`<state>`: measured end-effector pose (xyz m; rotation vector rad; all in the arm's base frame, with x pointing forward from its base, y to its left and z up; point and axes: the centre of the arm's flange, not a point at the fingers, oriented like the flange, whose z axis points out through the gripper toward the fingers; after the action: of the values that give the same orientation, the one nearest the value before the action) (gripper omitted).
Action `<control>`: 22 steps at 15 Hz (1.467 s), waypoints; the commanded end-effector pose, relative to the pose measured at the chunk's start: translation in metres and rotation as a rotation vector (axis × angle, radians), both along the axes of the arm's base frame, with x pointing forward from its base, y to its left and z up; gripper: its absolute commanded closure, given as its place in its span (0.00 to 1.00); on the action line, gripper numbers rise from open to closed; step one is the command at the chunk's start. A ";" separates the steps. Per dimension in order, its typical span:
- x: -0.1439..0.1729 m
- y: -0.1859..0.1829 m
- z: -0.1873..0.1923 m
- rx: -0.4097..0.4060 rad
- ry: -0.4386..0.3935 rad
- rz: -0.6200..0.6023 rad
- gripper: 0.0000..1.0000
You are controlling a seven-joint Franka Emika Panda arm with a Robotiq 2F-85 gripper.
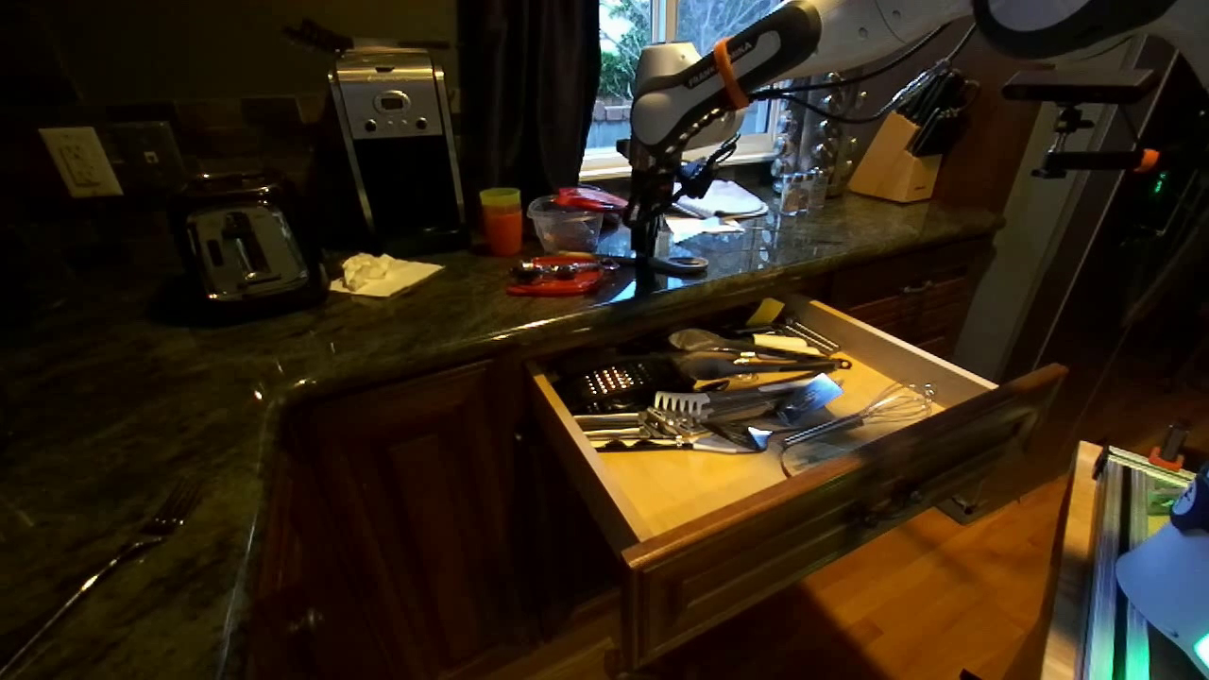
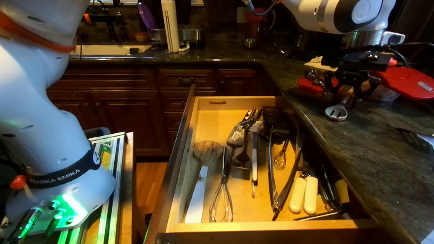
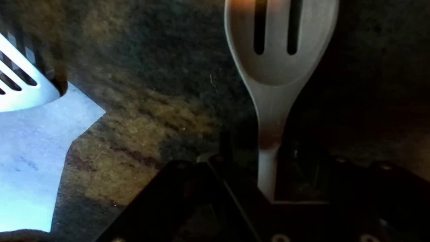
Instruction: Put the slotted spoon in the open drawer.
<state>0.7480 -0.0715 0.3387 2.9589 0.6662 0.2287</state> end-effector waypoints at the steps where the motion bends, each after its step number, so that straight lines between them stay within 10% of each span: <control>1: 0.011 -0.002 -0.005 0.012 0.016 0.015 0.77; 5: 0.007 0.000 -0.002 0.014 0.064 0.007 1.00; 22: -0.089 -0.063 0.041 0.093 0.318 0.202 0.96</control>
<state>0.6984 -0.1221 0.3692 3.0255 0.8882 -0.1778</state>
